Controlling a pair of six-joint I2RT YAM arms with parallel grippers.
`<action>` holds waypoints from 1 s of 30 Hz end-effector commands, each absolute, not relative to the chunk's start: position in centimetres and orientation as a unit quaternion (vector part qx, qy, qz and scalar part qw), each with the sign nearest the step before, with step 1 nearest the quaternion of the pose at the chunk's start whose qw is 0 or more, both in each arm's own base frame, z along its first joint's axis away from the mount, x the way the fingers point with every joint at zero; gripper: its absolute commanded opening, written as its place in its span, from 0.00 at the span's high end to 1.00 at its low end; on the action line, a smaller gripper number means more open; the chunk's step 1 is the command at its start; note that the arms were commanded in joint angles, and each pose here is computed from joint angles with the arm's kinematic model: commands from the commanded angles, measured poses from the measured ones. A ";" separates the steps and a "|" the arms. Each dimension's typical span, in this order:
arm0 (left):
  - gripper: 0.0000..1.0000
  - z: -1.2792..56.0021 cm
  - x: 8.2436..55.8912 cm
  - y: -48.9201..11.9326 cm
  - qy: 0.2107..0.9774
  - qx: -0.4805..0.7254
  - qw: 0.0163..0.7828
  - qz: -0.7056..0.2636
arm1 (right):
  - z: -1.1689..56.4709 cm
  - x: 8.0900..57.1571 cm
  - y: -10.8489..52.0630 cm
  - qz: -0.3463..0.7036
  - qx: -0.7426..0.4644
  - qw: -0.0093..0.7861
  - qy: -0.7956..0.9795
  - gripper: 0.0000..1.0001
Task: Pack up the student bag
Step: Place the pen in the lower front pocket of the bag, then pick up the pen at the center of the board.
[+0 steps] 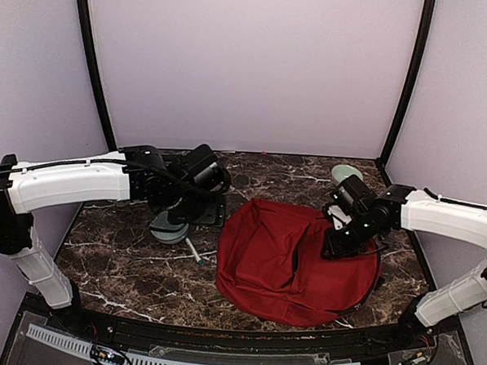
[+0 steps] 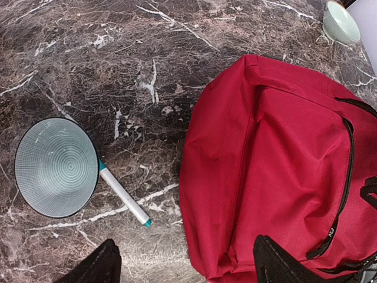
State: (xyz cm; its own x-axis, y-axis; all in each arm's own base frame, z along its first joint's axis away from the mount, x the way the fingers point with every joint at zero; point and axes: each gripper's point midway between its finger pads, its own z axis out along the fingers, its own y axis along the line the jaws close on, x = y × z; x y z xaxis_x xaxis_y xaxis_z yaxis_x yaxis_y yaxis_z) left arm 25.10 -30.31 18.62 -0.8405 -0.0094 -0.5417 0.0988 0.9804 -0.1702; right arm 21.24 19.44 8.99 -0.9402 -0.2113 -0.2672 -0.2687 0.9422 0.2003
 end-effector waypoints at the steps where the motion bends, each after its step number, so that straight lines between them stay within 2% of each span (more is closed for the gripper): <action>1: 0.20 18.7 25.8 -31.3 0.956 0.021 0.279 -0.088 | 11.0 21.5 20.0 0.155 -0.102 0.144 0.972 0.69; 5: 0.20 16.8 26.0 -30.5 0.967 -0.009 0.243 -0.071 | 13.4 21.2 23.2 0.245 -0.144 0.155 0.946 0.57; 10: 0.21 14.3 25.3 -29.1 0.978 -0.046 0.196 -0.050 | 12.5 21.2 24.3 0.252 -0.160 0.127 0.946 0.52; 15: 0.21 11.8 24.3 -27.8 0.985 -0.080 0.145 -0.040 | 11.3 21.6 25.5 0.245 -0.167 0.108 0.949 0.52; 26: 0.21 11.2 23.2 -26.9 0.986 -0.090 0.130 -0.043 | 8.2 20.5 26.7 0.246 -0.190 0.065 0.948 0.53; 30: 0.22 10.6 22.8 -26.7 0.987 -0.096 0.122 -0.045 | 7.0 20.2 25.8 0.224 -0.182 0.055 0.956 0.61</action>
State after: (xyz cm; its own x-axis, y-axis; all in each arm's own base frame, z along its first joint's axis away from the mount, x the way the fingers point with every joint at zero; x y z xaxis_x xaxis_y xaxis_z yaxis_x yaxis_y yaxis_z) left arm 23.69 -27.56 10.18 -0.9528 -0.1728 -0.2497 -0.1521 0.9833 -0.0999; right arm 20.55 25.95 7.89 -0.9306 -0.3092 -0.1959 -0.3646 0.8296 0.4228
